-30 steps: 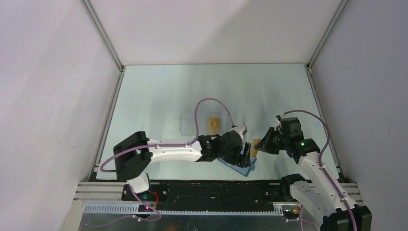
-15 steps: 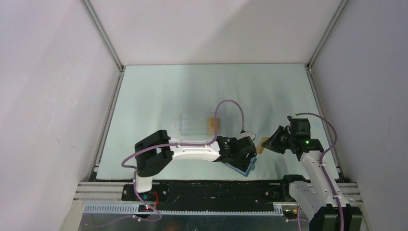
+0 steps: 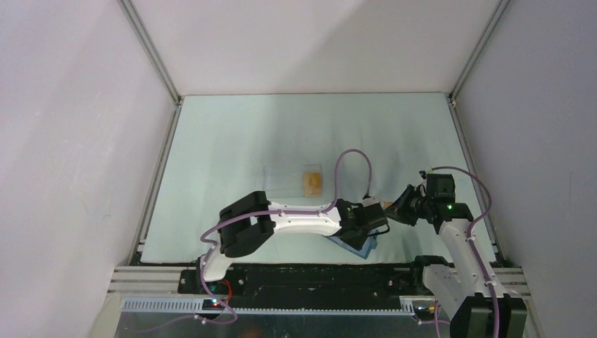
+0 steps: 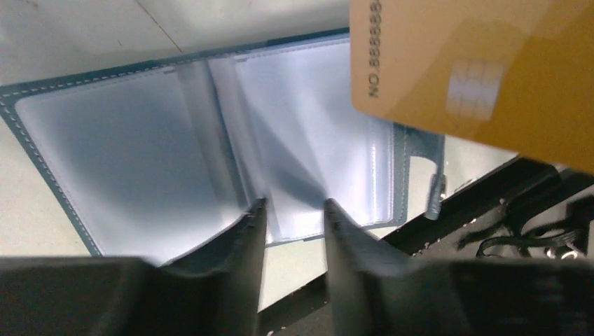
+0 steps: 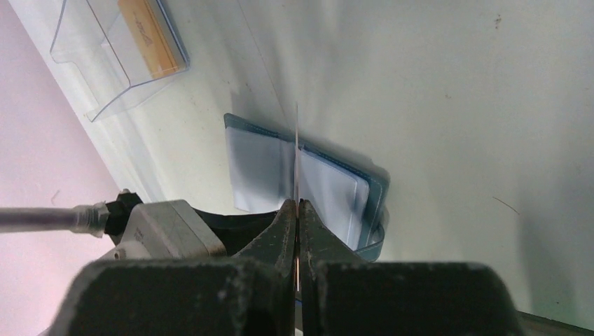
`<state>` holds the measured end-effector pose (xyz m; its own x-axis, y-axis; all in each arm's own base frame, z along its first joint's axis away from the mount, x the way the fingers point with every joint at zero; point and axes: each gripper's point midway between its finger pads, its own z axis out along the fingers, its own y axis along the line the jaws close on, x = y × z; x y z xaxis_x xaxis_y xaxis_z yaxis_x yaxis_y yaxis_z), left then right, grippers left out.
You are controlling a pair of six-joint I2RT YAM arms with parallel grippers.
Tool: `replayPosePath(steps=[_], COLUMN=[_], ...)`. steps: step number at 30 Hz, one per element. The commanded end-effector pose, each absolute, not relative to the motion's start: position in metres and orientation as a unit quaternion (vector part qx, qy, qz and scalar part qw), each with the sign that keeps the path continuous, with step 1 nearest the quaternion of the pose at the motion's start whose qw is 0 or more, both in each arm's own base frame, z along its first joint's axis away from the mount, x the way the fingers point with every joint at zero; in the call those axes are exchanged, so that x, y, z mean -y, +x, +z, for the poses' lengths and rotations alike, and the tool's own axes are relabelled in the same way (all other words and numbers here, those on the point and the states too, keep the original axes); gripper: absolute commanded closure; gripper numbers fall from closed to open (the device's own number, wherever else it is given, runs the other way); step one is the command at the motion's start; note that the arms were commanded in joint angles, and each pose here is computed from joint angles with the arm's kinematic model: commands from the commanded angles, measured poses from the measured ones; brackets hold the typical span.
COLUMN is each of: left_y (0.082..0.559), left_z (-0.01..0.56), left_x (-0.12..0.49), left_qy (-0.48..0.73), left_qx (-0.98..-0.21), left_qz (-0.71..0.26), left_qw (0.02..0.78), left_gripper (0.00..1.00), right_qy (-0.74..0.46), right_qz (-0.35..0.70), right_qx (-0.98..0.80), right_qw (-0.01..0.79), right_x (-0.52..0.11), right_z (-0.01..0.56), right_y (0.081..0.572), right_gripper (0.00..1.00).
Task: Put the credit cards into the card holder
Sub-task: Turn over the card slot in the card holder.
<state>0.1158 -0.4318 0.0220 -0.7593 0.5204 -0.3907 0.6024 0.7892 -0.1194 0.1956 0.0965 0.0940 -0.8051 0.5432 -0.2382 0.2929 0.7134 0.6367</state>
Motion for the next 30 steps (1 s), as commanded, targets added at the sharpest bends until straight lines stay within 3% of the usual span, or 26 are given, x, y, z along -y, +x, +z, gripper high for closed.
replayPosePath(steps=[1,5,6,13,20,23,30], left_y=[0.119,0.124,0.126,0.141,0.142,0.145,0.163], left_z=[0.012,0.010,0.009,0.009,0.020,0.024,0.040], left_x=[0.424,0.415,0.414,0.389,0.389,0.386,0.365], left_qy=[0.297,0.280,0.271,0.208,0.135,0.100,0.068], left_qx=[-0.937,-0.943,-0.947,-0.963,-0.966,-0.963,-0.955], left_qz=[-0.080,-0.070,-0.071,-0.077,-0.166,-0.204,-0.234], left_qw=[0.164,0.164,0.159,0.154,0.146,0.147,0.171], left_gripper=[0.71,0.97,0.98,1.00,0.99,0.89,0.43], right_qy=[0.212,0.206,0.204,0.190,0.137,0.108,0.087], right_qz=[0.316,0.319,0.321,0.342,0.352,0.340,0.311], right_qx=[-0.900,-0.901,-0.901,-0.900,-0.914,-0.924,-0.940], right_qw=[0.215,0.210,0.209,0.191,0.145,0.135,0.114], right_x=[-0.101,-0.102,-0.103,-0.111,-0.137,-0.149,-0.154], right_z=[0.098,0.096,0.097,0.097,0.090,0.086,0.076], right_y=[0.198,0.197,0.196,0.193,0.176,0.166,0.150], right_gripper=[1.00,1.00,1.00,1.00,1.00,1.00,1.00])
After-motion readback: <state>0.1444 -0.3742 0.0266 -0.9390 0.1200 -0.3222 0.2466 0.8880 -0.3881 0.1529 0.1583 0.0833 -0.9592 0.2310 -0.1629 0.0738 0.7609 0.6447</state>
